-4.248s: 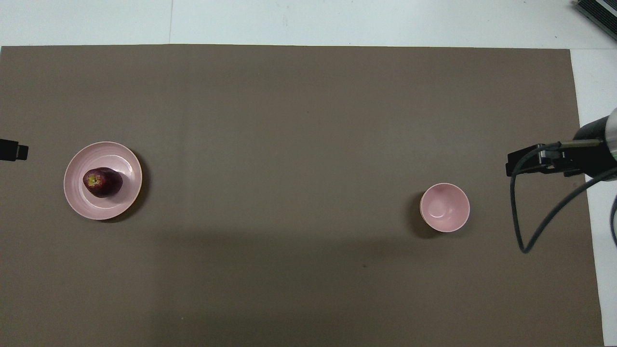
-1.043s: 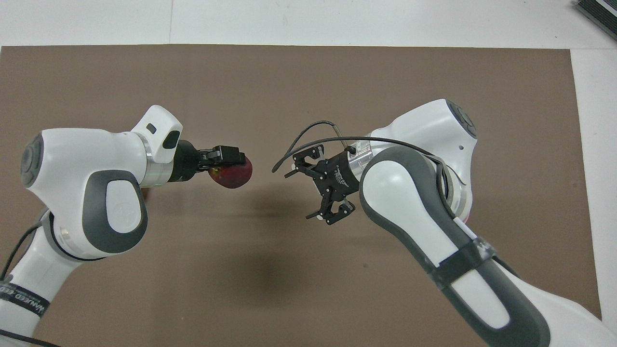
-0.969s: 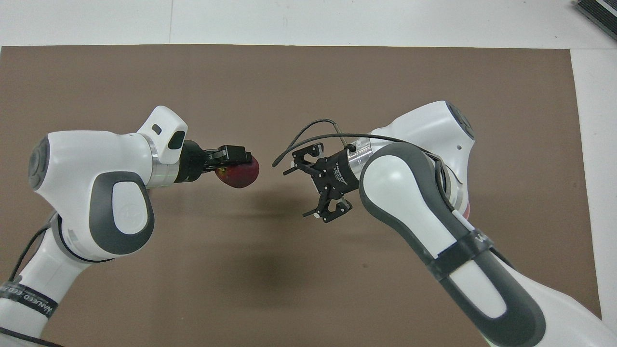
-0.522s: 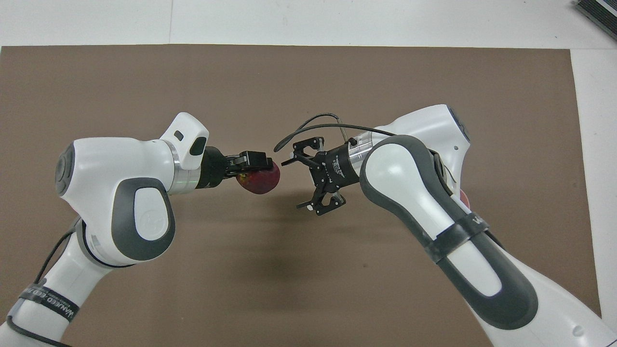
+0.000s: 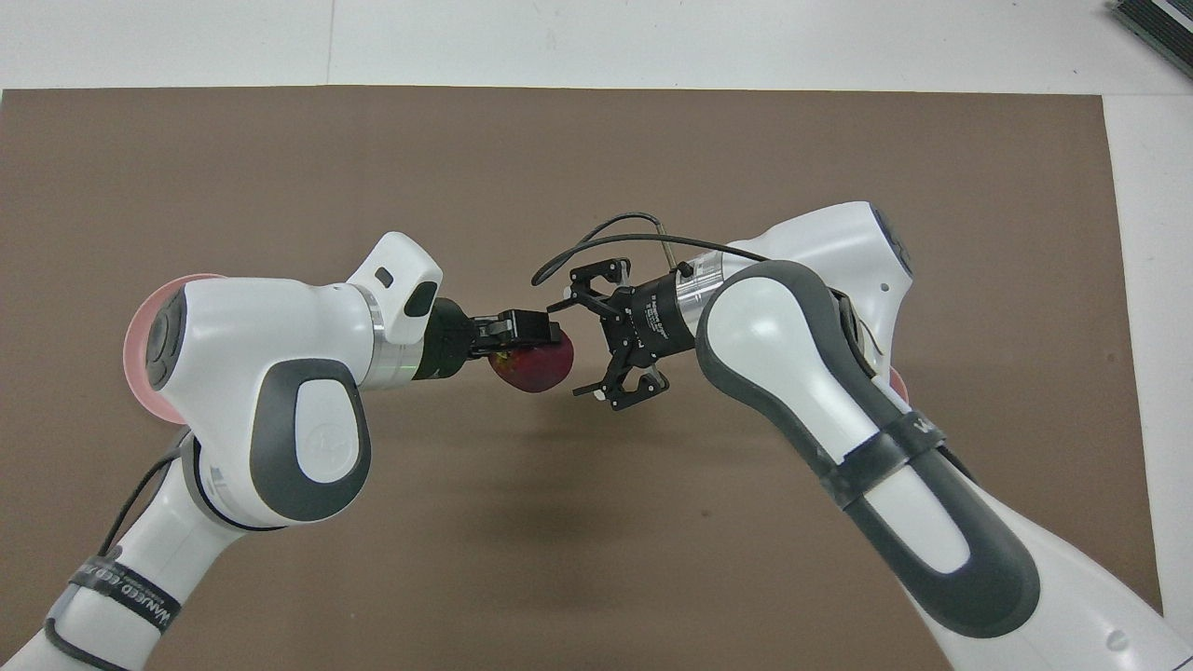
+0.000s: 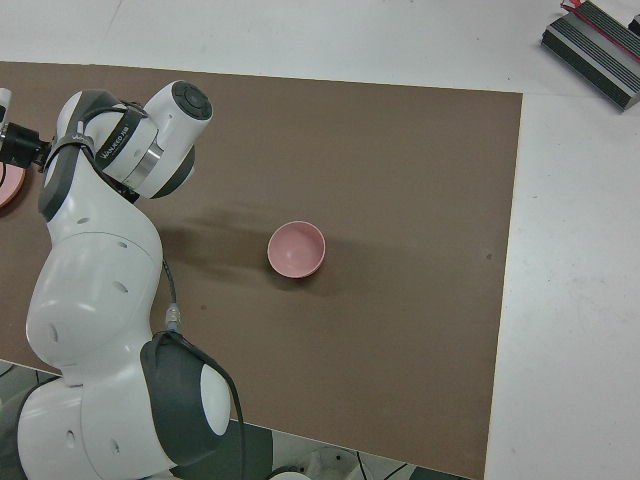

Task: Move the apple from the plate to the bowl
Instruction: 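Grasp the apple with the right gripper while the left gripper releases, then carry the apple with the right gripper over the pink bowl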

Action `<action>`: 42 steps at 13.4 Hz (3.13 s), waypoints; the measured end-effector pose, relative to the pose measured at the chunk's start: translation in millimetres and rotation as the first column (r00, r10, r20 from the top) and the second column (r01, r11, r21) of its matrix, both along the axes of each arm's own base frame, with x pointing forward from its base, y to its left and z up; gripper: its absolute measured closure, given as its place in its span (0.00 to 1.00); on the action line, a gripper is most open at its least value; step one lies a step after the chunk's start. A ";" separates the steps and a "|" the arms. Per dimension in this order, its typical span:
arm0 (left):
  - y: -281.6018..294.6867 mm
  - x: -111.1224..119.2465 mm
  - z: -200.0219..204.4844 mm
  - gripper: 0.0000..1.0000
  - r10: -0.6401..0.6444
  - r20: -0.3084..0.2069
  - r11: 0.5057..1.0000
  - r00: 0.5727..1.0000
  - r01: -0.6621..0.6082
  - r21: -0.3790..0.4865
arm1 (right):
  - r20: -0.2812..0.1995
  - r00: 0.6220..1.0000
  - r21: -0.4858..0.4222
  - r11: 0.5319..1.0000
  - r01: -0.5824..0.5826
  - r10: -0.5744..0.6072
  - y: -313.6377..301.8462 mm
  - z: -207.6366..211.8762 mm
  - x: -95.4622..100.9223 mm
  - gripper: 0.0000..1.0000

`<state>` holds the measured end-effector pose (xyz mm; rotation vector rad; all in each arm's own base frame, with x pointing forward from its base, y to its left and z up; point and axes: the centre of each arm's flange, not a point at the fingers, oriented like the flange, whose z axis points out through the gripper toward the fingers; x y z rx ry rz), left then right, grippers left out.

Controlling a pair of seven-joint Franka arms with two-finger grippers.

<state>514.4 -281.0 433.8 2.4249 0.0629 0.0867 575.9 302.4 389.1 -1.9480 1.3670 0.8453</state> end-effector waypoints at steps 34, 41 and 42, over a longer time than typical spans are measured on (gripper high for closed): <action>112.3 21.6 37.1 0.00 -0.229 0.041 0.840 0.973 0.176 0.513 | 0.208 0.922 -0.425 0.880 -0.215 0.325 -70.2 76.7 19.1 0.27; 166.6 62.1 147.3 0.00 -0.228 0.030 0.760 0.973 0.158 0.630 | 0.207 0.726 -0.614 0.664 -0.426 0.656 -147.0 62.6 31.9 0.27; 173.0 61.4 163.8 0.00 -0.220 0.029 0.760 0.975 0.152 0.632 | 0.192 0.679 -0.636 0.617 -0.463 0.708 -166.9 55.3 30.4 0.27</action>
